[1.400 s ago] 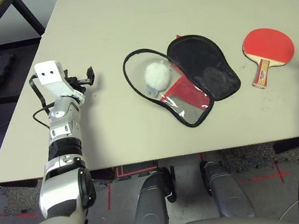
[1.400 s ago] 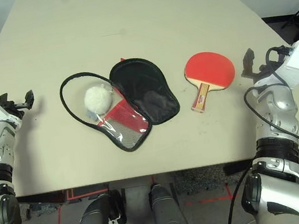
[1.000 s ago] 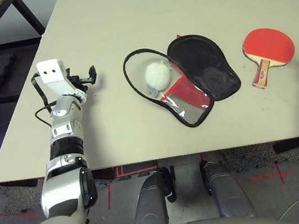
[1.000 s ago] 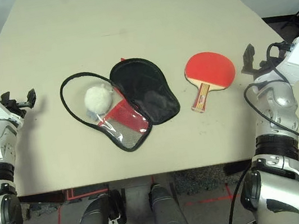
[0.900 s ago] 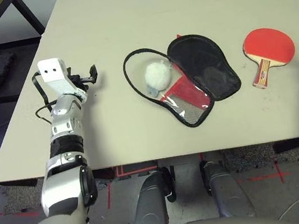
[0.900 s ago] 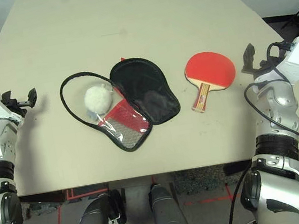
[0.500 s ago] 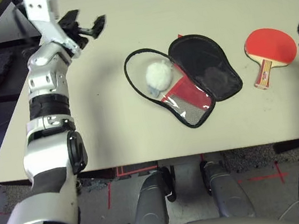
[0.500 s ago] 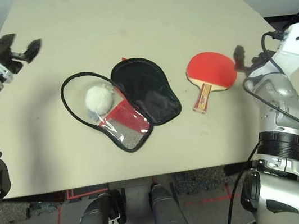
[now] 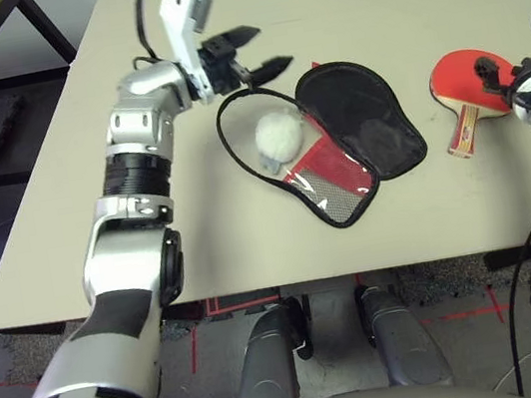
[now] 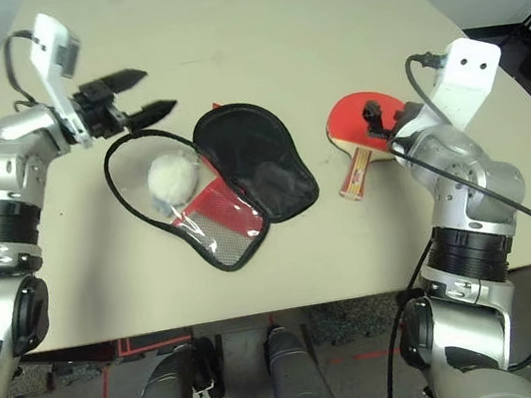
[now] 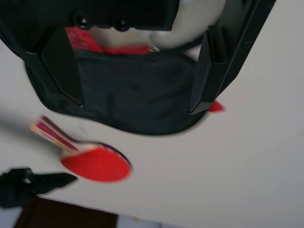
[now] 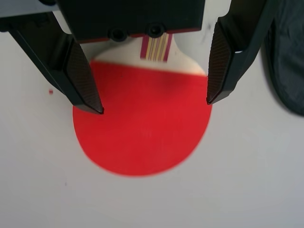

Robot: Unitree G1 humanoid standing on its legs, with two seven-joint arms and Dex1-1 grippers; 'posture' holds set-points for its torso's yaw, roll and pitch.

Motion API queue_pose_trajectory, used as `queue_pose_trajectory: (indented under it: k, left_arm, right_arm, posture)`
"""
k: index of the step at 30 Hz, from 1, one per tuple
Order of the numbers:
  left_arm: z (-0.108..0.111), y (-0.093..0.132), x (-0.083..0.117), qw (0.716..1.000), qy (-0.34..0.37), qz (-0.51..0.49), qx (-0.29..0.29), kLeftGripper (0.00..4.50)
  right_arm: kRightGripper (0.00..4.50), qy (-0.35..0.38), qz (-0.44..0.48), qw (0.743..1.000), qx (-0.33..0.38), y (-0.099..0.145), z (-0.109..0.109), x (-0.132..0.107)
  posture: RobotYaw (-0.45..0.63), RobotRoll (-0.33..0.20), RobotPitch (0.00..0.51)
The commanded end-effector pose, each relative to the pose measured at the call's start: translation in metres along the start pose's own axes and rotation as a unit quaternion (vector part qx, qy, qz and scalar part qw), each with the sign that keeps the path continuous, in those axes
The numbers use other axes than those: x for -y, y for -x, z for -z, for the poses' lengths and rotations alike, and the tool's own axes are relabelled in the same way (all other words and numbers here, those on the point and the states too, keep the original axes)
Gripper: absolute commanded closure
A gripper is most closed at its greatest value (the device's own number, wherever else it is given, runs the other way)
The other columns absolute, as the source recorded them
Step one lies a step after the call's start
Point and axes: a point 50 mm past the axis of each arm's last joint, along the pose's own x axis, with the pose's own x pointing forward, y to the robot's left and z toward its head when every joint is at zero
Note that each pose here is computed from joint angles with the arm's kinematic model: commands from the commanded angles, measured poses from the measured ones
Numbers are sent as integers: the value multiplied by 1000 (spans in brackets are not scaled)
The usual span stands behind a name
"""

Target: Store the ping-pong paddle in its case and zip it.

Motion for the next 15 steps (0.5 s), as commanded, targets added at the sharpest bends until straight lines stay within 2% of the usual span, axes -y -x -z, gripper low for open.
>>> queue_pose_trajectory:
  k: [1, 7, 15]
  left_arm:
    - [5, -3, 10, 1000, -10, 26, -16, 0]
    - [12, -7, 19, 999, -11, 38, -26, 0]
    - [17, -9, 25, 999, -5, 41, -28, 0]
  right_arm:
    - [24, 4, 10, 999, -30, 2, 10, -2]
    - [24, 8, 9, 997, -72, 2, 30, -8]
    - [24, 28, 6, 995, -97, -1, 42, -13]
  posture:
    - [-78, 0, 170]
    - [-72, 0, 167]
    - [-58, 0, 169]
